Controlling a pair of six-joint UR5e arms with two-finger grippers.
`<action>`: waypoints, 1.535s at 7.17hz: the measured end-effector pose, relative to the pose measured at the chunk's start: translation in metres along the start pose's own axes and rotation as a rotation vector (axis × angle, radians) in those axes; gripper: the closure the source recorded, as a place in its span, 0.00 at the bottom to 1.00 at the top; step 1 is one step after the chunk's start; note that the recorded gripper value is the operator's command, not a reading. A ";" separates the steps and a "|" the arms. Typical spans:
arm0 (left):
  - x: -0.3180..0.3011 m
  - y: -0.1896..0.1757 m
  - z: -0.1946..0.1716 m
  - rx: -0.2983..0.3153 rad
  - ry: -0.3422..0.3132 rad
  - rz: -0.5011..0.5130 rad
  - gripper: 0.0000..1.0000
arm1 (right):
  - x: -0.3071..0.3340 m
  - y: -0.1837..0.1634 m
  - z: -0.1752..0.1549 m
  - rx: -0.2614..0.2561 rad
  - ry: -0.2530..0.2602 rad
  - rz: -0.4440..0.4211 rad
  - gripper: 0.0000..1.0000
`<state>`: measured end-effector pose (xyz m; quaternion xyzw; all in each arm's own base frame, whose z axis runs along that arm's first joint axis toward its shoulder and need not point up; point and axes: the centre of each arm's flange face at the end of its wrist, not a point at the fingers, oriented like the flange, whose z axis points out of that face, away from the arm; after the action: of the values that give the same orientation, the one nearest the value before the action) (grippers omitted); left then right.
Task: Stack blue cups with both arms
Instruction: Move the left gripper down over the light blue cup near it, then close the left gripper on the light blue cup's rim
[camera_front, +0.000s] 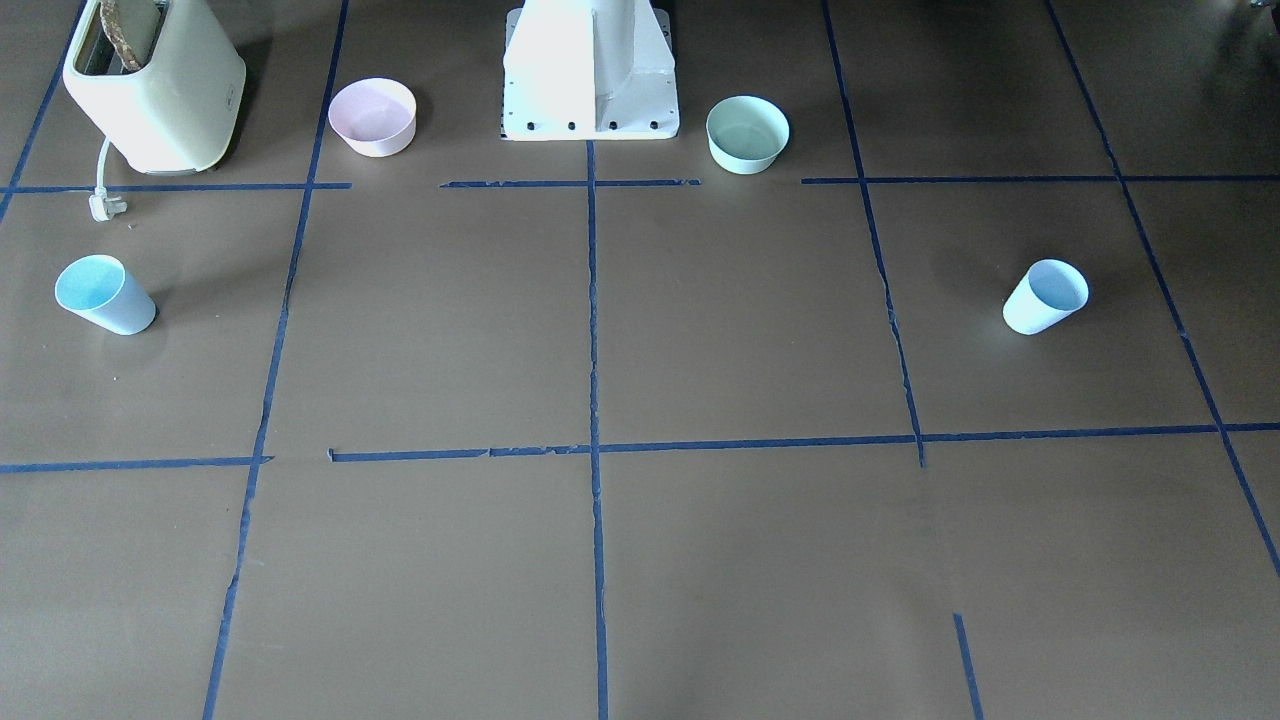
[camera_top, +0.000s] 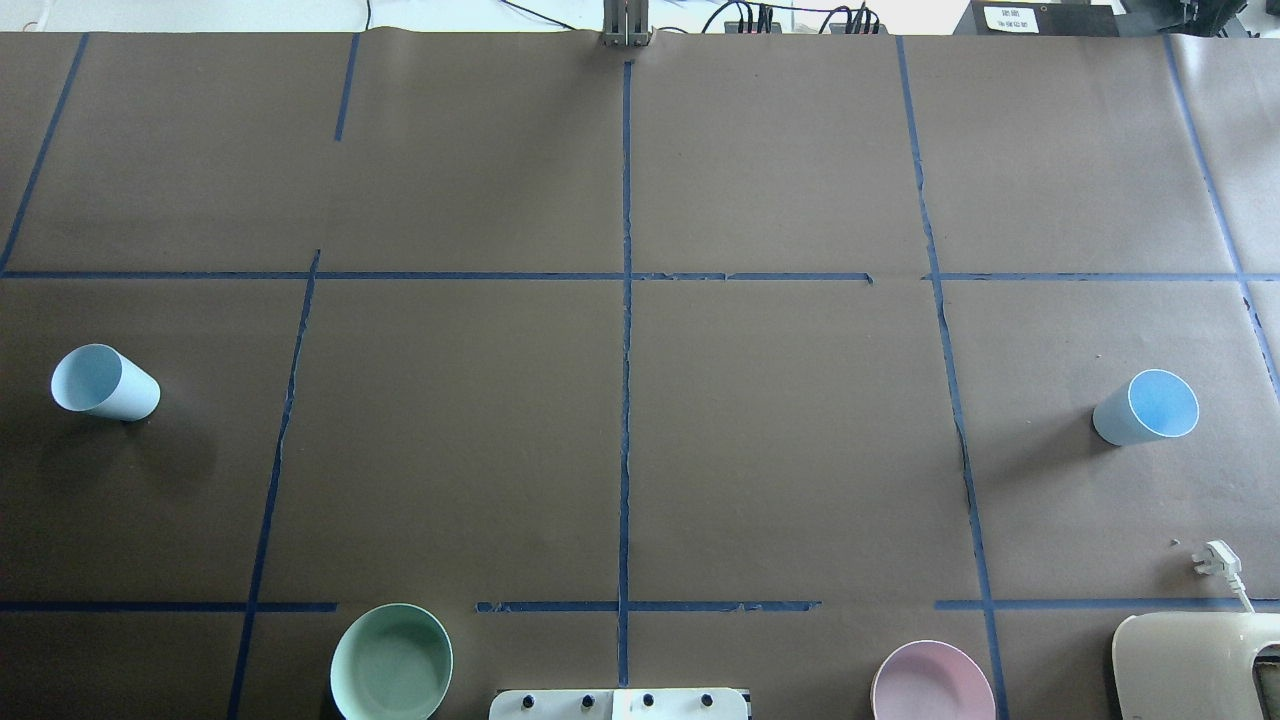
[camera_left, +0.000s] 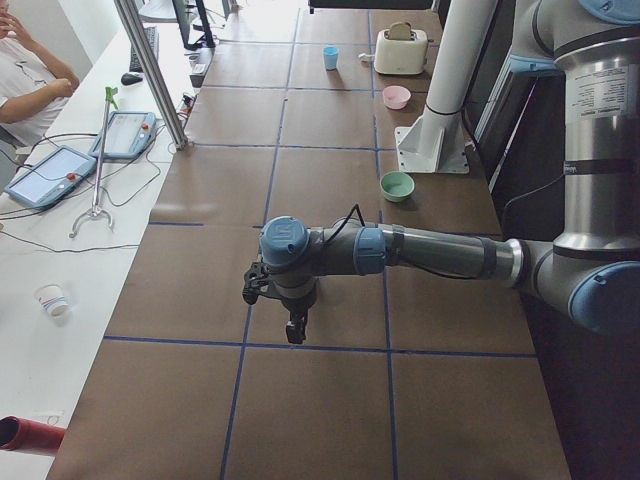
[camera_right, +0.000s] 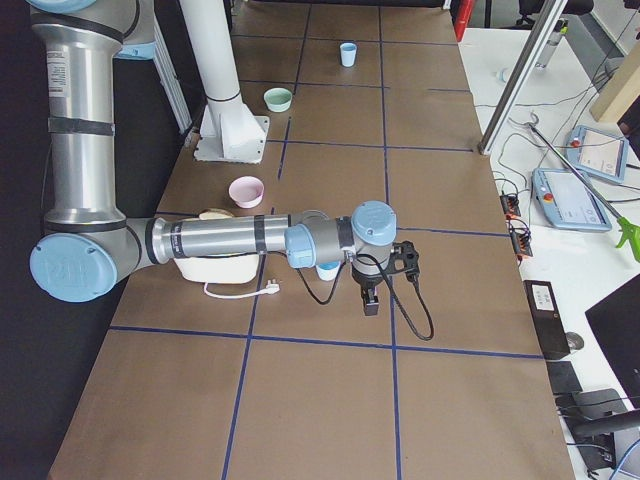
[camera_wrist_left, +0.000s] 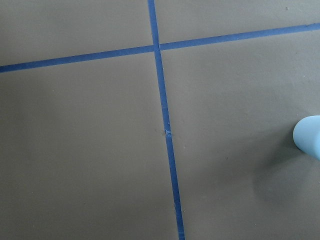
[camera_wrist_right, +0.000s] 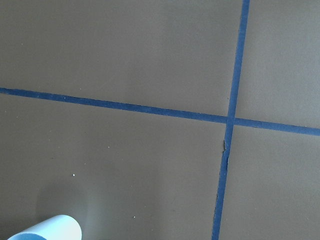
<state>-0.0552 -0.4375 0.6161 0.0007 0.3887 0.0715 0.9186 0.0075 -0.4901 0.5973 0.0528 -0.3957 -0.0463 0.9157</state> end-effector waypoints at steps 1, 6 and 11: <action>0.002 0.000 0.001 0.003 0.025 0.002 0.00 | 0.000 0.000 0.001 -0.001 0.000 0.001 0.00; 0.114 -0.035 0.075 -0.013 0.103 0.037 0.01 | -0.004 0.000 0.010 -0.019 0.003 -0.008 0.00; 0.160 -0.051 0.136 -0.066 0.069 -0.087 0.00 | -0.004 0.000 0.013 -0.025 -0.001 -0.007 0.00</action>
<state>0.1580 -0.4595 0.5940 -0.0492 0.4174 0.0443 0.9063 -0.0044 -0.4903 0.6030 0.0426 -0.3955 -0.0543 0.9159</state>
